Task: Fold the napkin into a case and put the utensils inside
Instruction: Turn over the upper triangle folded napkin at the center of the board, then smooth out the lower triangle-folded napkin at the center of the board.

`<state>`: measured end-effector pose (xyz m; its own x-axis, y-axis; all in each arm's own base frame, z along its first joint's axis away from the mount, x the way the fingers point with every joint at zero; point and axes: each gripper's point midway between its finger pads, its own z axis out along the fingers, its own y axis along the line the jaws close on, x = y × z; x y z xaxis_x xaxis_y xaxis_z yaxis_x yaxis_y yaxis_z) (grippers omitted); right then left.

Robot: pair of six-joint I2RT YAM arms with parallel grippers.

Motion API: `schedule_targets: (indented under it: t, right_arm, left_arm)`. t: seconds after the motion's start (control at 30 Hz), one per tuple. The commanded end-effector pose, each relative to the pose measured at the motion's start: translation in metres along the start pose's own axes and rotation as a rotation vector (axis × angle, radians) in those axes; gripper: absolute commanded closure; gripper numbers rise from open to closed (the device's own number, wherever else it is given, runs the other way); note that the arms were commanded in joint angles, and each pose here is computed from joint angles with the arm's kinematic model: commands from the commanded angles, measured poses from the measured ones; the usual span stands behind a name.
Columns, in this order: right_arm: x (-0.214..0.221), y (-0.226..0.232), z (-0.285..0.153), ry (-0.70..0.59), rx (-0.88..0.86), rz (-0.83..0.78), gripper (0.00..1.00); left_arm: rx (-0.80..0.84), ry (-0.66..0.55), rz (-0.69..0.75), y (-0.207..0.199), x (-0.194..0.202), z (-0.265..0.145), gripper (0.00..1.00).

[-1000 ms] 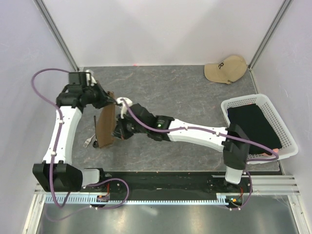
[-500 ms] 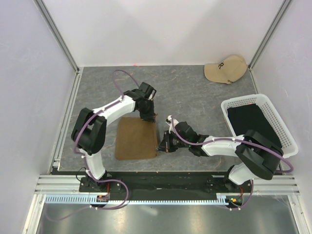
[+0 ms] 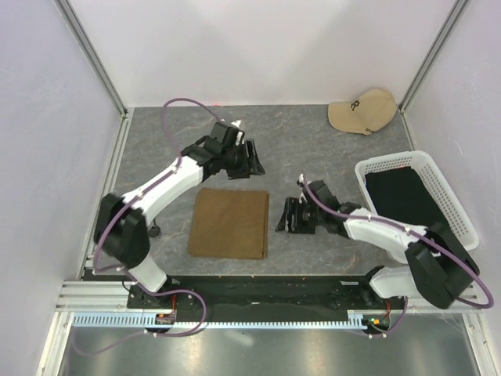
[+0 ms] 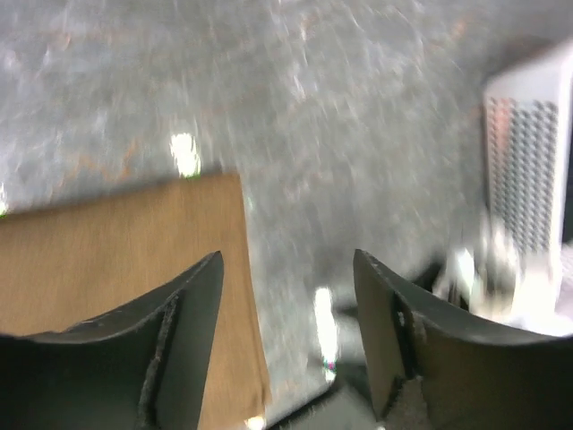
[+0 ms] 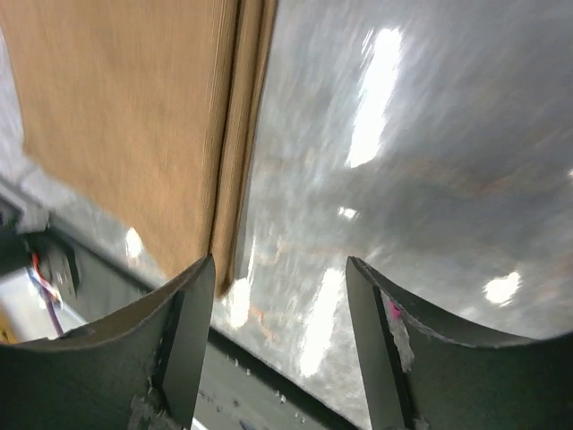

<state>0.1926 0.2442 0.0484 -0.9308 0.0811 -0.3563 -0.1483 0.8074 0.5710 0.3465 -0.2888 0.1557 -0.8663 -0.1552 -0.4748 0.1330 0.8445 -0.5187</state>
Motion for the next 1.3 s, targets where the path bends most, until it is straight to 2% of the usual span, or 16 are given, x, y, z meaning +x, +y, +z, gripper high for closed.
schedule_targets:
  t: [0.0, 0.13, 0.2, 0.33, 0.5, 0.63, 0.83, 0.97, 1.07, 1.17, 1.23, 1.27]
  right_arm:
    - [-0.049, -0.003, 0.004, -0.024, 0.032, -0.033, 0.36]
    - [-0.095, 0.012, 0.021, -0.069, 0.003, -0.055, 0.47]
    - [-0.100, 0.013, 0.037, -0.035, -0.030, -0.046, 0.57]
    - [-0.111, 0.017, 0.061, -0.014, -0.055, -0.037, 0.60]
    - [-0.110, 0.016, 0.076, 0.008, -0.079, -0.033, 0.54]
    - [-0.108, 0.009, 0.086, 0.022, -0.064, -0.023, 0.54]
    - [-0.111, 0.000, 0.092, -0.001, -0.022, -0.012, 0.60]
    - [-0.121, -0.017, 0.092, -0.027, 0.024, 0.006, 0.81]
    - [-0.133, -0.031, 0.092, -0.026, 0.054, -0.012, 0.94]
    - [-0.145, -0.048, 0.085, -0.032, 0.121, -0.062, 0.93]
    - [-0.164, -0.055, 0.075, -0.065, 0.186, -0.118, 0.86]
    - [-0.160, -0.061, 0.068, -0.036, 0.228, -0.124, 0.82]
  left_arm:
    - [0.069, 0.045, 0.029, 0.004, 0.039, -0.039, 0.43]
    - [0.124, 0.120, -0.003, 0.007, 0.092, -0.040, 0.51]
    - [0.138, 0.175, -0.001, 0.008, 0.122, -0.034, 0.57]
    - [0.140, 0.222, -0.028, 0.005, 0.154, -0.021, 0.63]
    - [0.095, 0.281, -0.038, 0.014, 0.178, -0.004, 0.64]
    - [0.082, 0.302, -0.039, 0.015, 0.188, 0.004, 0.59]
    - [0.033, 0.332, -0.028, 0.017, 0.200, 0.015, 0.60]
    - [0.047, 0.381, -0.022, 0.004, 0.210, 0.032, 0.64]
    - [0.099, 0.393, -0.029, -0.015, 0.210, 0.042, 0.68]
    - [0.156, 0.348, -0.024, -0.038, 0.191, 0.043, 0.68]
    - [0.197, 0.318, -0.015, -0.054, 0.177, 0.036, 0.61]
    - [0.207, 0.309, -0.016, -0.059, 0.173, 0.033, 0.55]
